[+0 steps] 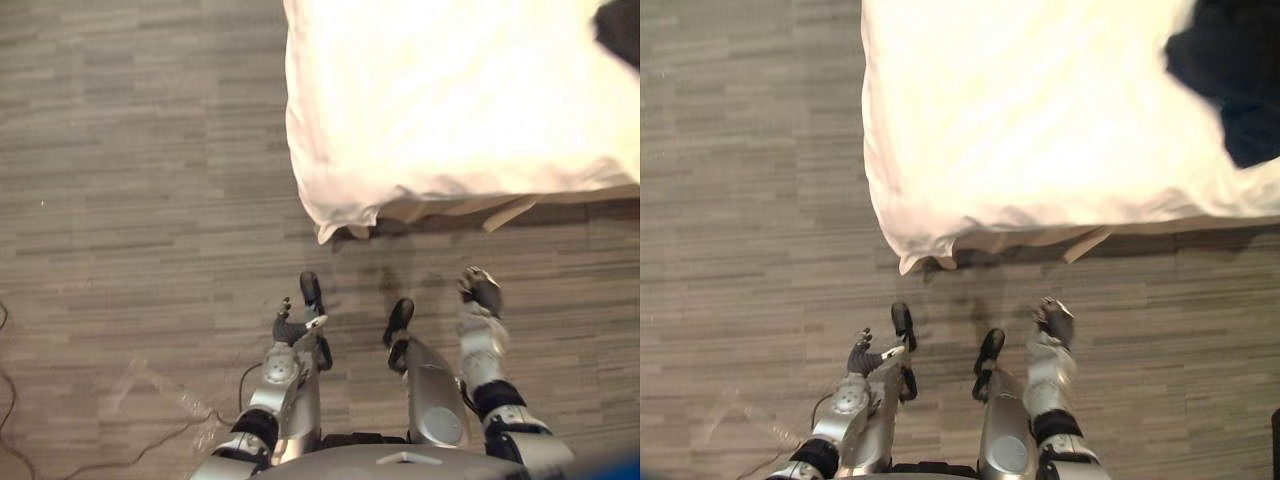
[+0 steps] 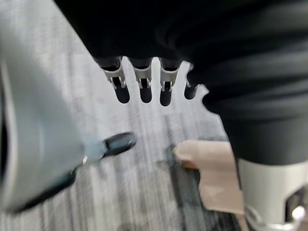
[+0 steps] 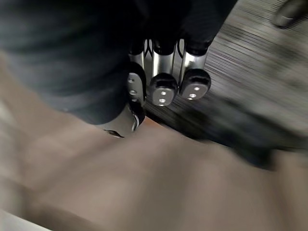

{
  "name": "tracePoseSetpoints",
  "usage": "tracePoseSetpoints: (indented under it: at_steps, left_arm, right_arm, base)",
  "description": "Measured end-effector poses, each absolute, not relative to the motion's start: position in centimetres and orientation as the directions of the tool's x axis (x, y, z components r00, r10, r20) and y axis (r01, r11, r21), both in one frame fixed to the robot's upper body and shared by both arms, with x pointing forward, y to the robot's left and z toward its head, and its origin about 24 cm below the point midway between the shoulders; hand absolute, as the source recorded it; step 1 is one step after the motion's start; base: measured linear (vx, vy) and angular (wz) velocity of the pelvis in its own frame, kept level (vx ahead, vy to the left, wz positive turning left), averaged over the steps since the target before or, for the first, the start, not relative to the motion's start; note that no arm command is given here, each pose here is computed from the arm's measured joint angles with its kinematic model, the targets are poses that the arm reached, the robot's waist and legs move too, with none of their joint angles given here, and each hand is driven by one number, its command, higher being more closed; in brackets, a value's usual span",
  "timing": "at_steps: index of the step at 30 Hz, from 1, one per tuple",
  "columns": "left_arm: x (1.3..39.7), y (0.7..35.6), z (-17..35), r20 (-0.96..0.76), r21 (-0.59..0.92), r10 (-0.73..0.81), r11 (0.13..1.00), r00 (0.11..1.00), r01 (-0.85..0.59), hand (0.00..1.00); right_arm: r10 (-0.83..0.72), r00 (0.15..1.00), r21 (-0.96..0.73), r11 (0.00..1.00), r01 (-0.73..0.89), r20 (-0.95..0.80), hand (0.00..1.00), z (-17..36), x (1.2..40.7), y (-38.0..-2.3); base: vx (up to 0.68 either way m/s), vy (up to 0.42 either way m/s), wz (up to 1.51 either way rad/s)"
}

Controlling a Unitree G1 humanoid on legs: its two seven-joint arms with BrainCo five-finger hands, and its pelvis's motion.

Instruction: Tidy the bed and pick cloth on bed and put in laundry

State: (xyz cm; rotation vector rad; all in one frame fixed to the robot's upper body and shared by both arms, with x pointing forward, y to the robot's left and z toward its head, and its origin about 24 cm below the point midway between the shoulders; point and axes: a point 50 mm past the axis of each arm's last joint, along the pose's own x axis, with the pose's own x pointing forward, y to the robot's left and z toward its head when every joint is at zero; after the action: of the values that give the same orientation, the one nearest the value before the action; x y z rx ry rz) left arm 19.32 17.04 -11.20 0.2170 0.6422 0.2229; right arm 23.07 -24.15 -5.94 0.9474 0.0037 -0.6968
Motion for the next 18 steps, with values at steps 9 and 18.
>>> tracePoseSetpoints:
  at_steps: [9,18]
  left_arm:
    - [15.0,19.8,-13.2,-0.669,0.203,0.263,0.964,0.696,-0.170,0.00]
    - [14.8,22.3,-13.2,-0.698,-0.043,0.246,0.923,0.673,-0.382,0.00]
  right_arm:
    - [-0.498,0.788,0.807,0.590,0.004,0.361,1.00,7.0,26.1,-27.8]
    - [0.193,0.746,0.483,0.654,-0.582,0.637,1.00,19.5,35.4,-13.1]
  base:
    - [0.01,0.016,-0.02]
    - [-0.04,0.022,0.17]
